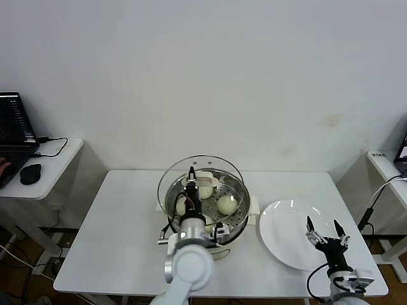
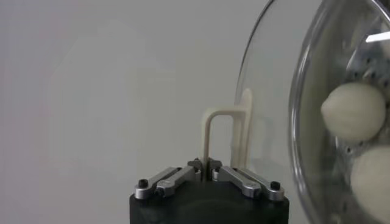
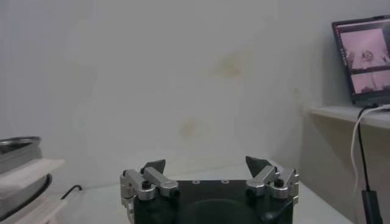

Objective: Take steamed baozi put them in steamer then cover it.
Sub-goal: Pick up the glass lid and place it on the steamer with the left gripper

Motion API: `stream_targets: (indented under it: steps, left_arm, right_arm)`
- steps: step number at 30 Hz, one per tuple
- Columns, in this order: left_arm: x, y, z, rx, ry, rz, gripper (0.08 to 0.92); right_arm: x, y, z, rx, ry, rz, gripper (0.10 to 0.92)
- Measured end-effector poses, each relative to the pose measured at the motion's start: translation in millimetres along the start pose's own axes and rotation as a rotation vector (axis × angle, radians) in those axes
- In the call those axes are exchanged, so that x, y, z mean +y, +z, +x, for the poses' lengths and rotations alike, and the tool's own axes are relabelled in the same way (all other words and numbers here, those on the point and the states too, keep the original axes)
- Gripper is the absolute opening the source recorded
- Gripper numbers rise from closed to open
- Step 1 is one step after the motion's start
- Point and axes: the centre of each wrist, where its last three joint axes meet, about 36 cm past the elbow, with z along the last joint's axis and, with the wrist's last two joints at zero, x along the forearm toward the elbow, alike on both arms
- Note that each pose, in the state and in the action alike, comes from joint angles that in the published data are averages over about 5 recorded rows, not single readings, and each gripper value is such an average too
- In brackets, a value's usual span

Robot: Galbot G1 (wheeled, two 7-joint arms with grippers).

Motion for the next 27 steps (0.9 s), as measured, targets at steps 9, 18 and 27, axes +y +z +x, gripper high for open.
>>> stream_targets:
  steps: [9,18,27]
  left_arm:
    - [-8,-18,-2,-0.029,0.022,-0.012,0.133]
    - [-19,-21,-4,-0.023,0.048,-0.028,0.133]
    - [-28,-18,-7,-0.009,0.064,-0.040,0.133]
  right_arm:
    - [1,2,0,0.001,0.003,-0.004,0.823]
    - [0,3,-1,-0.001,0.003,0.000,0.823]
    - [0,4,-1,0.000,0.003,0.001,0.823]
